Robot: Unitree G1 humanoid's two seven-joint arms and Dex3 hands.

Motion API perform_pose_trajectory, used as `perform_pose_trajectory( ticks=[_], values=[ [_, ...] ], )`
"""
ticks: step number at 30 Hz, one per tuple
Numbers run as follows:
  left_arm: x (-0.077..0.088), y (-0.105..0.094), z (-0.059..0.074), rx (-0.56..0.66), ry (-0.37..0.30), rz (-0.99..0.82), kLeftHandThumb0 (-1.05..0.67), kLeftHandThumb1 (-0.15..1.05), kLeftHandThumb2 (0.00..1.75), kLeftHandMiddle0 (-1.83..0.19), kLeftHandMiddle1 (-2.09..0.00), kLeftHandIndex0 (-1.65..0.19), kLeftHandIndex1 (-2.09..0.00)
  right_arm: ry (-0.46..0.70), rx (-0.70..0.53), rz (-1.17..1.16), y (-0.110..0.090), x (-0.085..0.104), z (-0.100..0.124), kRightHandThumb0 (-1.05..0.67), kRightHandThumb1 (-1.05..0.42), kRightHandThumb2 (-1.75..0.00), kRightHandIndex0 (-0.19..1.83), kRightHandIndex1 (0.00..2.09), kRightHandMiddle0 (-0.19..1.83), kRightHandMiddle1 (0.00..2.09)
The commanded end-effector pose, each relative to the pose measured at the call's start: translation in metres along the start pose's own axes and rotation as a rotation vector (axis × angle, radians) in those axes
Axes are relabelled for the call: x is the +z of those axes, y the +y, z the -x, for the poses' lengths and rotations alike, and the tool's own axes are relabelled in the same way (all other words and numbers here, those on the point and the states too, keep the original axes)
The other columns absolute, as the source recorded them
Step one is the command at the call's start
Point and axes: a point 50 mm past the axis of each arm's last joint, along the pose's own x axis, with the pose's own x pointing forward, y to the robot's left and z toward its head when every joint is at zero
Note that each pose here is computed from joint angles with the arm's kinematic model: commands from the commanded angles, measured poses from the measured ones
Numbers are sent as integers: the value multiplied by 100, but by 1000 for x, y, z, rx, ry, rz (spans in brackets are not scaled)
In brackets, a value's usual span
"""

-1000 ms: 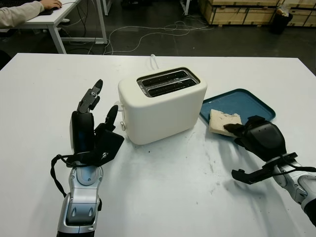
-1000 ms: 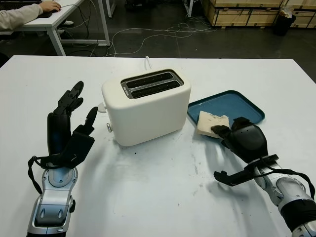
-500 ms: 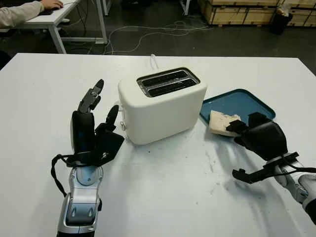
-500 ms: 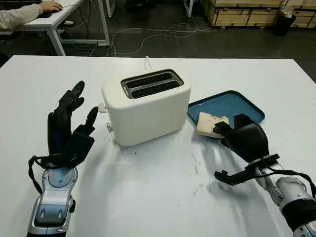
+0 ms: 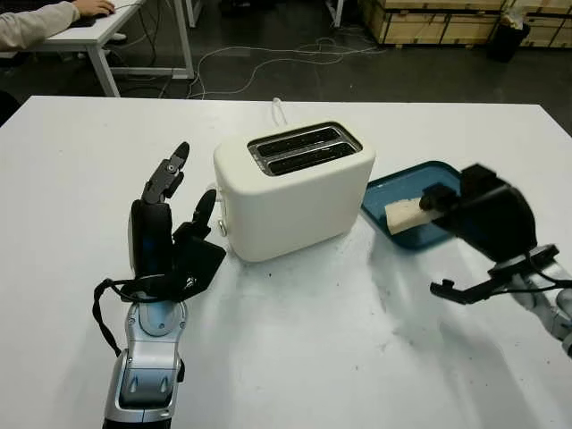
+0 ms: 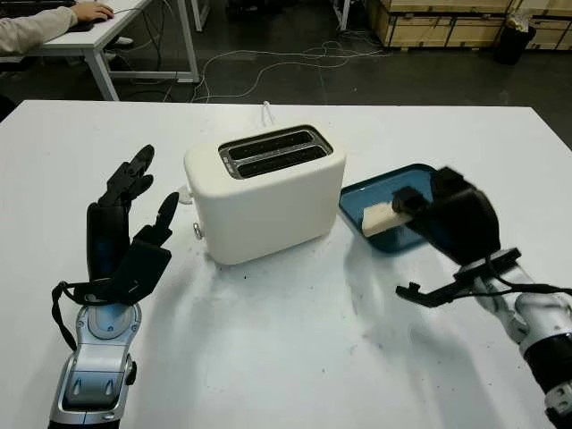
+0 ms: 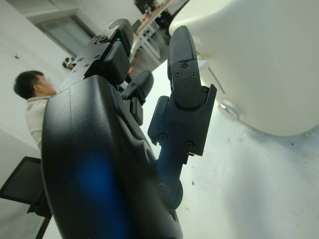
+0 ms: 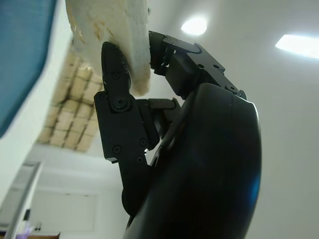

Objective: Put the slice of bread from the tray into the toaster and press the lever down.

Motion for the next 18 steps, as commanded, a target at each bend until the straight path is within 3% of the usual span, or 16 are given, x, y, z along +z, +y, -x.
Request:
perform_pose_trajectory(
  ticks=[1, 2, 7, 9, 12, 13, 15, 18],
  values=[
    [1, -1, -1, -3, -13, -8, -48, 92, 39, -23, -70, -44, -1, -22, -44, 19, -7, -5, -6, -38, -92, -16, 55, 175, 67, 122],
    [0, -1, -1, -4, -14, -6, -48, 92, 39, -23, -70, -44, -1, -27, -62, 25, -7, -6, -7, -38, -92, -16, 56, 175, 67, 123],
    [1, -1, -1, -3, -15, -4, -48, 92, 39, -22, -70, -44, -1, -40, -87, 80, -9, -12, -12, -36, -92, -15, 58, 175, 45, 169],
    [0, -2, -1, -2, -14, -1, -48, 92, 39, -22, -70, -44, -1, -41, -62, 90, -11, -15, -14, -34, -92, -14, 57, 175, 41, 173],
    [1, -2, -2, -1, -15, 2, -49, 92, 39, -22, -71, -44, -1, -40, -24, 40, -15, -19, -19, -33, -92, -11, 57, 175, 54, 150],
    [1, -2, -2, -1, -20, 0, -48, 92, 39, -22, -71, -44, -1, -39, -16, 20, -17, -20, -21, -31, -92, -10, 58, 175, 68, 118],
    [1, -2, -2, -2, -23, 0, -47, 92, 39, -22, -71, -44, -1, -33, -10, -5, -21, -24, -25, -30, -92, -10, 58, 175, 79, 95],
    [2, -1, -2, -2, -18, -7, -48, 92, 40, -22, -72, -44, -1, -7, 13, -14, -31, -33, -32, -31, -92, -20, 54, 175, 47, 155]
  ],
)
